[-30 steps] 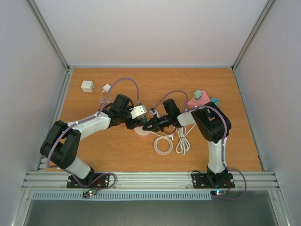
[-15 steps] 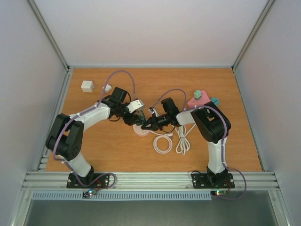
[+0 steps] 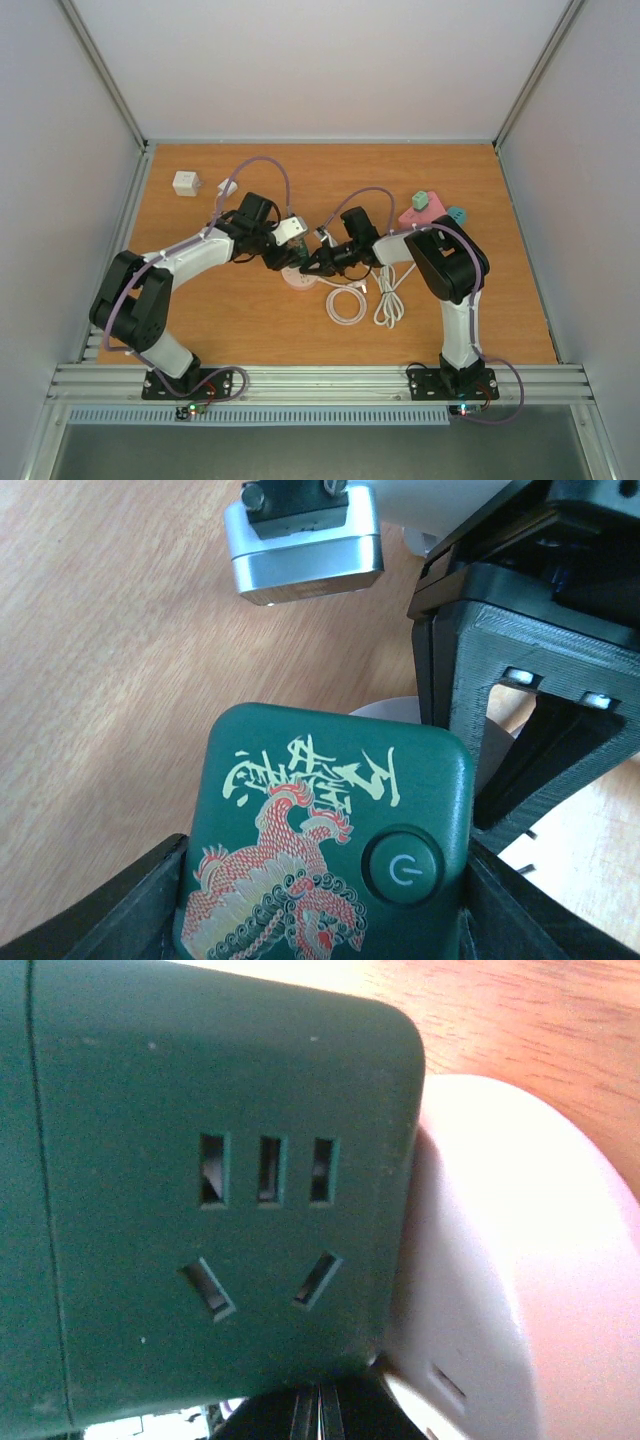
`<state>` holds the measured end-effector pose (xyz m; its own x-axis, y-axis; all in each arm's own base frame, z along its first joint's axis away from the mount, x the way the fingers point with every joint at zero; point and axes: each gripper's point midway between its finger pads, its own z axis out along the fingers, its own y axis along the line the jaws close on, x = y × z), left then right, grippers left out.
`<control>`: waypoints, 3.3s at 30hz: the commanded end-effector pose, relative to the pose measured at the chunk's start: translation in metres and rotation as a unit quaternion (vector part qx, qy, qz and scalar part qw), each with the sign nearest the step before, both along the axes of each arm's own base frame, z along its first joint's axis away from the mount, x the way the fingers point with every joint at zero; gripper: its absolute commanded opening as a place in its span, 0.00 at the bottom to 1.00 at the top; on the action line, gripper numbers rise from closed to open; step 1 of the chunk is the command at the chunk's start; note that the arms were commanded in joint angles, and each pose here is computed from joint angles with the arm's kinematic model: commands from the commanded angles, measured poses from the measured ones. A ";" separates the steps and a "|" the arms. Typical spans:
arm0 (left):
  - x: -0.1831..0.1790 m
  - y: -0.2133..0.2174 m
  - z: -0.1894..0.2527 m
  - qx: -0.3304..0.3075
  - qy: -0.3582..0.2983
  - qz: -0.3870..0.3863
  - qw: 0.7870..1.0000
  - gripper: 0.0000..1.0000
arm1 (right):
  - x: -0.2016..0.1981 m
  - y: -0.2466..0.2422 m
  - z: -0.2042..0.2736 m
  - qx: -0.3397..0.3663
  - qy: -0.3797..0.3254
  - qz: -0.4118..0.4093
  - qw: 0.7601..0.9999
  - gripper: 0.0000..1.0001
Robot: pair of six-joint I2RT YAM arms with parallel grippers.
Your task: Pull the plug off the socket
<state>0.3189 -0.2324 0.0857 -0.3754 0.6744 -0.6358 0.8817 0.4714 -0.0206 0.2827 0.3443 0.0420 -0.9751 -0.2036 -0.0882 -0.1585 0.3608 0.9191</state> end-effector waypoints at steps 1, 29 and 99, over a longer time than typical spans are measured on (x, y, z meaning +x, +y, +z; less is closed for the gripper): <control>0.023 -0.006 0.033 -0.024 -0.075 0.035 0.996 0.23 | -0.025 -0.012 -0.049 -0.095 0.040 -0.014 0.995 0.03; 0.004 -0.021 0.070 -0.091 -0.052 -0.009 0.994 0.23 | -0.019 -0.028 -0.087 -0.144 0.079 -0.043 0.985 0.02; 0.030 0.081 0.111 -0.149 -0.049 0.107 0.982 0.21 | 0.011 -0.001 0.013 -0.059 -0.073 -0.018 0.995 0.28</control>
<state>0.3399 -0.1592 0.1597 -0.4354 0.4568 -0.7758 0.7755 0.6279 -0.0655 0.2902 0.3523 0.0555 -0.9628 -0.2047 -0.1762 -0.2475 0.4072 0.8792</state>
